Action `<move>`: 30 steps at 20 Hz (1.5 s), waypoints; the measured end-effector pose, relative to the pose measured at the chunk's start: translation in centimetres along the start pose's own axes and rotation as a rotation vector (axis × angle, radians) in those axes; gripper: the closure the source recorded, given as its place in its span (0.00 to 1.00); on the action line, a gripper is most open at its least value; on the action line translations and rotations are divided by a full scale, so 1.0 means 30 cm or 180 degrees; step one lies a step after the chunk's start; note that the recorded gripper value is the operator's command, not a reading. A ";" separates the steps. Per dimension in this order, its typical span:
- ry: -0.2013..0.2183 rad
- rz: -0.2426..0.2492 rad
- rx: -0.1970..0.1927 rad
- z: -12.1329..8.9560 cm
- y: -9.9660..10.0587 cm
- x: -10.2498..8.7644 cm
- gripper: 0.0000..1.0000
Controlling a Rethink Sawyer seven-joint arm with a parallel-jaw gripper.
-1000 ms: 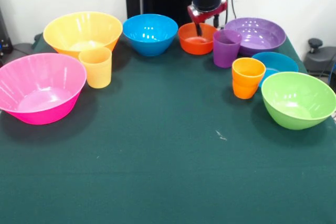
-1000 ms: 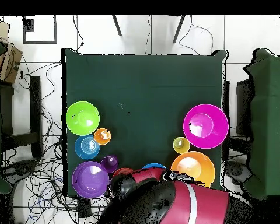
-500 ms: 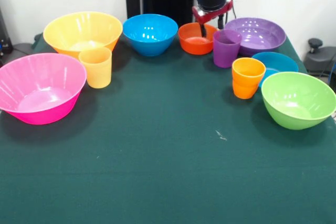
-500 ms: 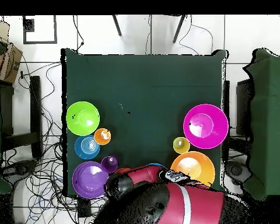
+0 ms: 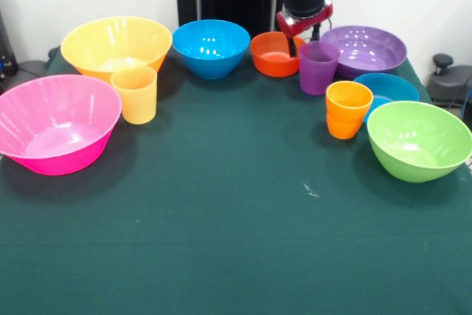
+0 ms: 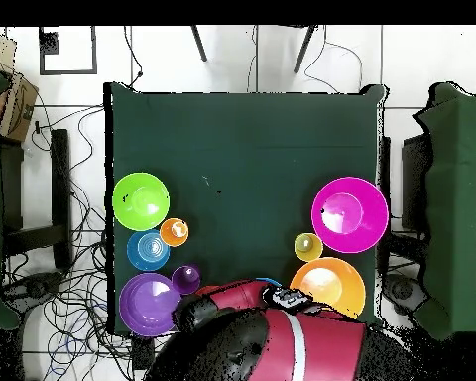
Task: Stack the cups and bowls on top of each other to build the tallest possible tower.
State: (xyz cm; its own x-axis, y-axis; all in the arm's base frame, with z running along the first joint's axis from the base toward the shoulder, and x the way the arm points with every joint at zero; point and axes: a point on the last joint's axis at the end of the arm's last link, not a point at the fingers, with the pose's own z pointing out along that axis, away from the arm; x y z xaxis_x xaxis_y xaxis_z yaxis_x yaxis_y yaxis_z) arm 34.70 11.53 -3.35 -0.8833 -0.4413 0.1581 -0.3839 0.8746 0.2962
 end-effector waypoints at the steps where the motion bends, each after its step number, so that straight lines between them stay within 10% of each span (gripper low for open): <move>1: -0.0010 -0.0008 0.0006 0.004 0.000 -0.006 0.00; 29: -0.0177 0.0111 0.0094 -0.018 -0.086 -0.050 0.00; 30: -0.0203 0.0110 0.0122 -0.032 -0.094 -0.057 1.00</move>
State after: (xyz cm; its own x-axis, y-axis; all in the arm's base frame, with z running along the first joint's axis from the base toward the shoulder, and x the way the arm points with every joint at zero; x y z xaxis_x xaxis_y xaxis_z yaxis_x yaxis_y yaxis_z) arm 37.57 9.62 -3.56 -0.9111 -0.3980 0.1069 -0.3618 0.8967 0.2550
